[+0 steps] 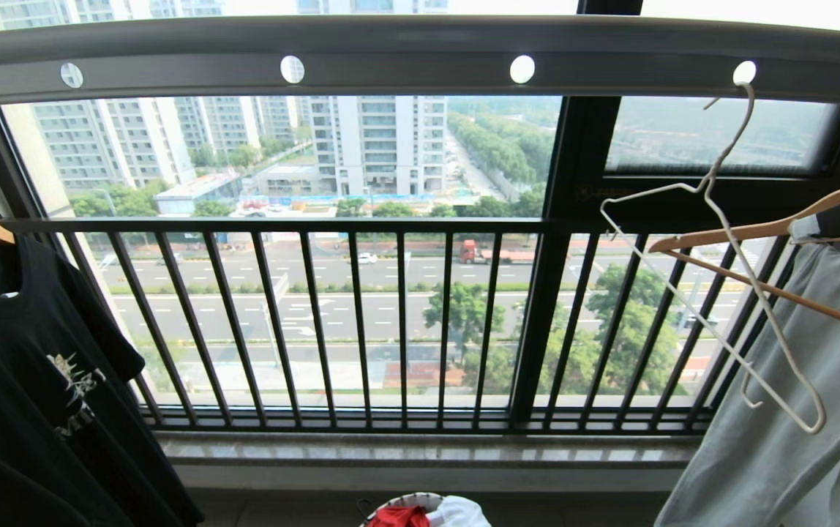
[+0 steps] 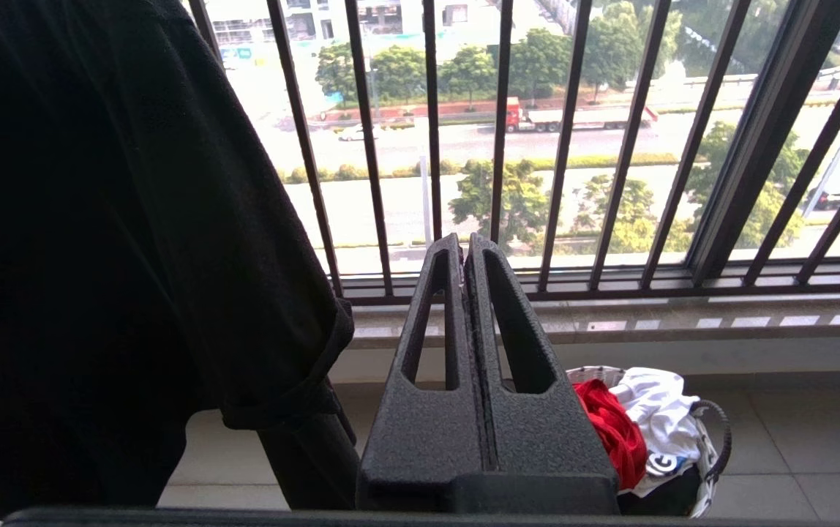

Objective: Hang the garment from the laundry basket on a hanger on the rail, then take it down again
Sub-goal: Pick up the clothes rack on the clothesline

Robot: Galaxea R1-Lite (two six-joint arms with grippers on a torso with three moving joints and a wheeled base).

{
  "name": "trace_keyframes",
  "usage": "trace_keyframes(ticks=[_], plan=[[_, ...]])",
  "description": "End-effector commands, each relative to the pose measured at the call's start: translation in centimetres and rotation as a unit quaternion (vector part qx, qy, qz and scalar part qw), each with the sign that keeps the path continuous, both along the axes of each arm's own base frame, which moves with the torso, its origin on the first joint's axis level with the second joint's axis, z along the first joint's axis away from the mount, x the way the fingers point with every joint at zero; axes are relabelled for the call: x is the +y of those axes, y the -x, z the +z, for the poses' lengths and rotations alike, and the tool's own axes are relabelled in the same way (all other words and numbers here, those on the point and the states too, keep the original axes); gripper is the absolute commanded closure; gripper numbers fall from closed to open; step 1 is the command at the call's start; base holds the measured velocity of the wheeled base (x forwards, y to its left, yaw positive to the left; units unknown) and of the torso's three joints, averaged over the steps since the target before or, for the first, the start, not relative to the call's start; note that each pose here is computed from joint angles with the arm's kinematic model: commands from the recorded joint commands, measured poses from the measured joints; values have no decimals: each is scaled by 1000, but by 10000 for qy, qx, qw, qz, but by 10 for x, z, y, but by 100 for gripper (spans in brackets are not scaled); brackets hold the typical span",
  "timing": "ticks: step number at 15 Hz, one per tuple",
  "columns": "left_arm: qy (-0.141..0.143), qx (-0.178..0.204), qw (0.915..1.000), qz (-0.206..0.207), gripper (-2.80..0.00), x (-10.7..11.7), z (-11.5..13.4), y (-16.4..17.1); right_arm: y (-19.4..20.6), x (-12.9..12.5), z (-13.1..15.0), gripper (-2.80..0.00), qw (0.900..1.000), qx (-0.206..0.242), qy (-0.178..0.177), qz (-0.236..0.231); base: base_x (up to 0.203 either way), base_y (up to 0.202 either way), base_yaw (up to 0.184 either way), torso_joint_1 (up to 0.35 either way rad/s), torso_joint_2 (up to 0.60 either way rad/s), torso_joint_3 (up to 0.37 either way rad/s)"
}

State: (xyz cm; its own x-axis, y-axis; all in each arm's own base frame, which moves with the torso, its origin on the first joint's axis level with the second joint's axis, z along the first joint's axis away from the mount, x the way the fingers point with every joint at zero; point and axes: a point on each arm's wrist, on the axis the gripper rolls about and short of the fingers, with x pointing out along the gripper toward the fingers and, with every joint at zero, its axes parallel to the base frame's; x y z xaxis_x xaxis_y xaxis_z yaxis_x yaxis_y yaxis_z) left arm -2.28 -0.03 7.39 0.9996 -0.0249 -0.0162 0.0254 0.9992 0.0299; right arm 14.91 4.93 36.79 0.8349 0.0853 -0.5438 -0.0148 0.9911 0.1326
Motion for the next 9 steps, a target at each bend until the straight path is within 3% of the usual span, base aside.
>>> trace_keyframes(ticks=[1, 9], plan=[[-2, 3, 10000, -6, 0, 0, 0, 0, -15, 6, -8, -280, 9997, 196, 132, -77, 0, 0, 0, 0, 0, 0], [-2, 3, 10000, -3, 0, 0, 0, 0, -53, 21, -27, -280, 9974, 469, 458, -282, 0, 0, 0, 0, 0, 0]])
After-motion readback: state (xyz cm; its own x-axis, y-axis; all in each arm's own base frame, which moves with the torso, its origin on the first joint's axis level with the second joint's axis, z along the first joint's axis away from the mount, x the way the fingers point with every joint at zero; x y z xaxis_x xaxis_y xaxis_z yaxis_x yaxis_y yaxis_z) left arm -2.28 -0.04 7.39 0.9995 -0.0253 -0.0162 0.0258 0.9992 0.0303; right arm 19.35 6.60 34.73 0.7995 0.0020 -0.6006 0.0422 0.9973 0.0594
